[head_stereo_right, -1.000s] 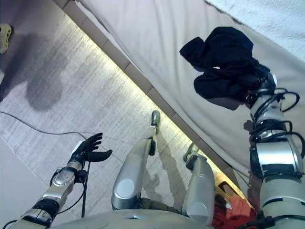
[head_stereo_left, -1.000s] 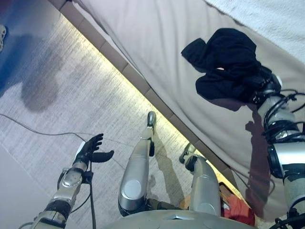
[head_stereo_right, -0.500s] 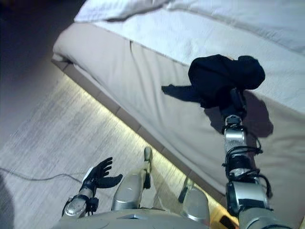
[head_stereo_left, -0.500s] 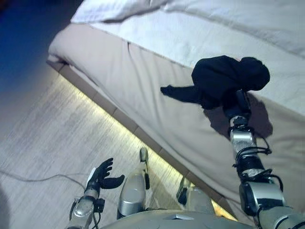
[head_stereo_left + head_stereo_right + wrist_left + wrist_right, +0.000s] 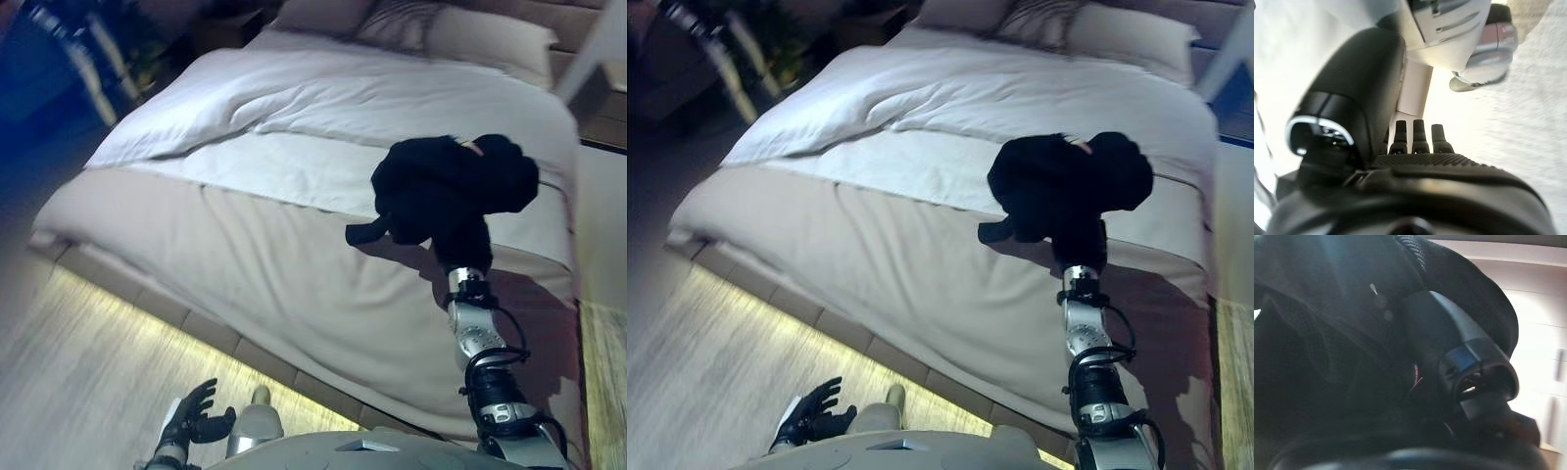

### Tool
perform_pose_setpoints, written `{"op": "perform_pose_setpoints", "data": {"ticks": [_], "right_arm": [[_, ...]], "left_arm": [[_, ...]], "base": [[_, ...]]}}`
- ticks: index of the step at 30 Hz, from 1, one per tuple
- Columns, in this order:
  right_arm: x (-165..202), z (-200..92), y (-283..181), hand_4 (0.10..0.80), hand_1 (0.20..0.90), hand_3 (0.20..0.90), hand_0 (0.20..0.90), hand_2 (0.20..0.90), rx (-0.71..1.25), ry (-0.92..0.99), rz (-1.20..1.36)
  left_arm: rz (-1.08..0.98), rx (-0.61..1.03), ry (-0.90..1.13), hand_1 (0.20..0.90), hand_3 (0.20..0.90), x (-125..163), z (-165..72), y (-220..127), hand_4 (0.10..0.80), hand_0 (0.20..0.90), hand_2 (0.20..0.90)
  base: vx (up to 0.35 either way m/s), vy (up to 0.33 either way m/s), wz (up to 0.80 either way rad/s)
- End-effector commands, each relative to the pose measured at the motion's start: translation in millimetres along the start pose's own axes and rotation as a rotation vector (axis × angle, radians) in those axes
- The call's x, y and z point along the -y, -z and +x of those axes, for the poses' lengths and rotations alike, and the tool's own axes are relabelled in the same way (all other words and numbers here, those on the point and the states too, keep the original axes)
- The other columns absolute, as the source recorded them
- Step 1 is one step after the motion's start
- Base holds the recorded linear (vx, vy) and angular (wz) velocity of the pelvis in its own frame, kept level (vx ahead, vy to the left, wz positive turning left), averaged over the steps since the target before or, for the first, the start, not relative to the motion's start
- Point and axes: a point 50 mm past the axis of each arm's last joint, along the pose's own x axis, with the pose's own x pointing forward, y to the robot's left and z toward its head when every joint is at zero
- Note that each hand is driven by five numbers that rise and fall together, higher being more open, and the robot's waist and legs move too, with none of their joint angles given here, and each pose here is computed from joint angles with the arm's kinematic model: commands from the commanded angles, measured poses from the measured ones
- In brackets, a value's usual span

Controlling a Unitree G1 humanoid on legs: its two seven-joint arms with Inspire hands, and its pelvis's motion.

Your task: Pick up the clothes from the bed and place them into the basket

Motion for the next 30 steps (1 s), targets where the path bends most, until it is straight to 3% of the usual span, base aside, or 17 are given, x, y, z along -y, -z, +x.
{"op": "perform_pose_setpoints", "data": {"ticks": [1, 7, 17, 24, 30], "right_arm": [[-57.9, 20.5, -16.0, 0.1, 0.3, 0.2, 0.3, 0.3, 0.145, -0.318, 0.041], [-57.0, -2.4, 8.7, 0.1, 0.3, 0.2, 0.3, 0.3, 0.206, -0.234, 0.056], [-35.1, -1.1, -3.4, 0.1, 0.3, 0.2, 0.3, 0.3, 0.2, -0.143, 0.039], [-35.1, 5.0, 16.0, 0.1, 0.3, 0.2, 0.3, 0.3, 0.179, -0.095, 0.022], [-27.7, 5.2, 1.5, 0.1, 0.3, 0.2, 0.3, 0.3, 0.183, -0.049, -0.052]], "left_arm": [[0.052, 0.105, 0.026, 0.9, 0.9, 1.4, 5.9, -17.4, 0.8, 0.9, 0.9], [0.072, 0.105, -0.005, 0.9, 0.9, 1.6, 34.9, -59.2, 0.8, 0.9, 0.9], [0.047, 0.029, -0.087, 0.9, 0.9, -25.3, 38.9, -61.2, 0.8, 0.9, 0.9], [0.102, 0.064, -0.079, 0.9, 0.9, -8.0, 41.5, -68.1, 0.8, 0.9, 0.9], [0.087, 0.108, -0.052, 0.9, 0.9, -5.8, 42.4, -76.1, 0.8, 0.9, 0.9]], "base": [[-0.084, 0.183, -1.26], [-0.055, 0.142, -0.64], [-0.225, 0.091, -1.11], [-0.115, -0.233, -1.18], [-0.11, -0.142, -1.01]]}}
